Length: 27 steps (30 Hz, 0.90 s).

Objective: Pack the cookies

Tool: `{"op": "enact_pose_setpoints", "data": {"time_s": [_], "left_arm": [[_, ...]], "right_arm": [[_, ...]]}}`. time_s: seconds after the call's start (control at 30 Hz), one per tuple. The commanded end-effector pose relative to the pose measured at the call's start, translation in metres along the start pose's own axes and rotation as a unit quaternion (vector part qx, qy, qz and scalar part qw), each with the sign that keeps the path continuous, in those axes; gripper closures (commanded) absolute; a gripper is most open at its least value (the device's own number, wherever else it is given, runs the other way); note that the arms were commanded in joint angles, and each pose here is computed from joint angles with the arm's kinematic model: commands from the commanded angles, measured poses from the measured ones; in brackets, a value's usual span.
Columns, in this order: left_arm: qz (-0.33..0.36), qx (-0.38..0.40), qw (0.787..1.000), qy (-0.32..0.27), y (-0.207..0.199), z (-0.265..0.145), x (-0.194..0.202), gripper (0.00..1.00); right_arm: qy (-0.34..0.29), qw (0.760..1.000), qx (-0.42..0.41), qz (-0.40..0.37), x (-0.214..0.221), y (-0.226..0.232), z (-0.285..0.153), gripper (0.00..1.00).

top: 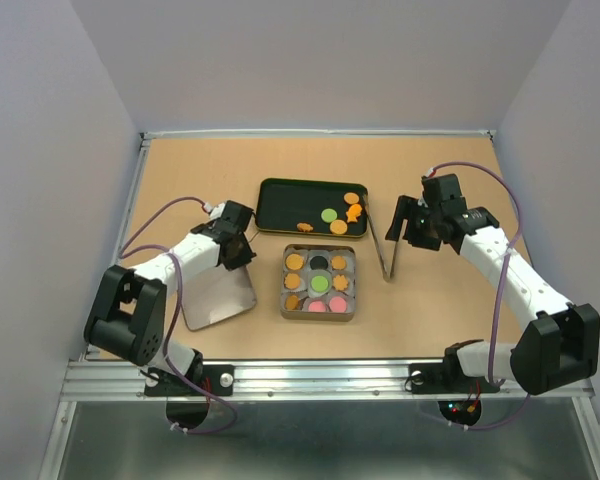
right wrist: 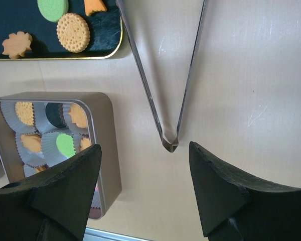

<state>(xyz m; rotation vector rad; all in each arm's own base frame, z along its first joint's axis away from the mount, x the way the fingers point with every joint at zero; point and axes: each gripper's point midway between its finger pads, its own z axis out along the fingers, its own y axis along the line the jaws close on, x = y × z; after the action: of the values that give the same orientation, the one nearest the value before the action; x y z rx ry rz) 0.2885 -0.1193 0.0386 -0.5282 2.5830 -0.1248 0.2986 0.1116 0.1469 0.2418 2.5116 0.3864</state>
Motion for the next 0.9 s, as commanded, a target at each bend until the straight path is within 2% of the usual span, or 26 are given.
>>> {"op": "enact_pose_setpoints", "data": {"time_s": [0.0, 0.1, 0.17, 0.23, 0.3, 0.33, 0.43, 0.47, 0.5, 0.53, 0.57, 0.6, 0.63, 0.67, 0.7, 0.73, 0.77, 0.8, 0.83, 0.87], "left_arm": [[0.004, 0.05, 0.996, -0.079, -0.028, -0.057, -0.057, 1.0], [0.017, 0.137, 0.982, -0.131, -0.063, -0.115, -0.095, 1.0], [0.027, 0.196, 0.967, -0.164, -0.083, -0.152, -0.115, 1.0], [0.038, 0.271, 0.937, -0.218, -0.106, -0.213, -0.142, 1.0], [0.049, 0.323, 0.91, -0.255, -0.12, -0.256, -0.157, 1.0], [0.064, 0.365, 0.887, -0.276, -0.129, -0.29, -0.164, 1.0], [0.078, 0.445, 0.834, -0.318, -0.144, -0.355, -0.175, 1.0], [0.078, 0.469, 0.813, -0.337, -0.148, -0.374, -0.181, 1.0], [0.09, 0.505, 0.79, -0.337, -0.153, -0.395, -0.174, 1.0], [0.085, 0.536, 0.762, -0.355, -0.156, -0.417, -0.178, 1.0], [0.085, 0.553, 0.751, -0.352, -0.158, -0.425, -0.176, 1.0], [0.098, 0.582, 0.726, -0.352, -0.161, -0.44, -0.17, 1.0], [0.102, 0.598, 0.715, -0.348, -0.162, -0.444, -0.167, 1.0], [0.097, 0.625, 0.687, -0.358, -0.163, -0.461, -0.168, 1.0], [0.108, 0.646, 0.67, -0.351, -0.162, -0.469, -0.161, 1.0], [0.108, 0.66, 0.663, -0.336, -0.163, -0.463, -0.156, 1.0], [0.103, 0.692, 0.626, -0.345, -0.159, -0.483, -0.156, 1.0], [0.116, 0.713, 0.611, -0.324, -0.159, -0.485, -0.146, 1.0], [0.117, 0.724, 0.605, -0.31, -0.16, -0.478, -0.141, 1.0], [0.129, 0.742, 0.571, -0.326, -0.156, -0.491, -0.137, 1.0]], "right_arm": [[-0.032, 0.999, -0.019, -0.003, -0.021, 0.012, -0.017, 0.25], [-0.051, 0.997, -0.059, -0.003, -0.035, 0.031, -0.034, 0.25], [-0.07, 0.99, -0.122, -0.01, -0.044, 0.056, -0.053, 0.25], [-0.091, 0.981, -0.17, -0.007, -0.055, 0.076, -0.072, 0.24], [-0.113, 0.965, -0.237, -0.014, -0.065, 0.101, -0.096, 0.24], [-0.119, 0.957, -0.263, -0.007, -0.071, 0.112, -0.107, 0.24], [-0.133, 0.926, -0.352, -0.004, -0.078, 0.142, -0.138, 0.23], [-0.157, 0.91, -0.383, -0.009, -0.087, 0.153, -0.151, 0.23], [-0.153, 0.9, -0.408, 0.011, -0.089, 0.16, -0.158, 0.23], [-0.165, 0.877, -0.451, 0.0, -0.091, 0.171, -0.168, 0.23], [-0.168, 0.864, -0.474, 0.003, -0.092, 0.177, -0.173, 0.23], [-0.17, 0.852, -0.496, 0.008, -0.092, 0.18, -0.178, 0.23], [-0.156, 0.838, -0.522, 0.034, -0.091, 0.186, -0.185, 0.23], [-0.166, 0.814, -0.557, 0.023, -0.089, 0.191, -0.193, 0.23], [-0.161, 0.804, -0.572, 0.029, -0.089, 0.193, -0.197, 0.23], [-0.145, 0.795, -0.587, 0.04, -0.087, 0.195, -0.199, 0.23], [-0.152, 0.786, -0.598, 0.034, -0.088, 0.197, -0.204, 0.22], [-0.151, 0.784, -0.601, 0.035, -0.087, 0.197, -0.206, 0.22], [-0.154, 0.782, -0.603, 0.034, -0.087, 0.197, -0.208, 0.22], [-0.158, 0.779, -0.606, 0.028, -0.087, 0.198, -0.211, 0.21]]}}
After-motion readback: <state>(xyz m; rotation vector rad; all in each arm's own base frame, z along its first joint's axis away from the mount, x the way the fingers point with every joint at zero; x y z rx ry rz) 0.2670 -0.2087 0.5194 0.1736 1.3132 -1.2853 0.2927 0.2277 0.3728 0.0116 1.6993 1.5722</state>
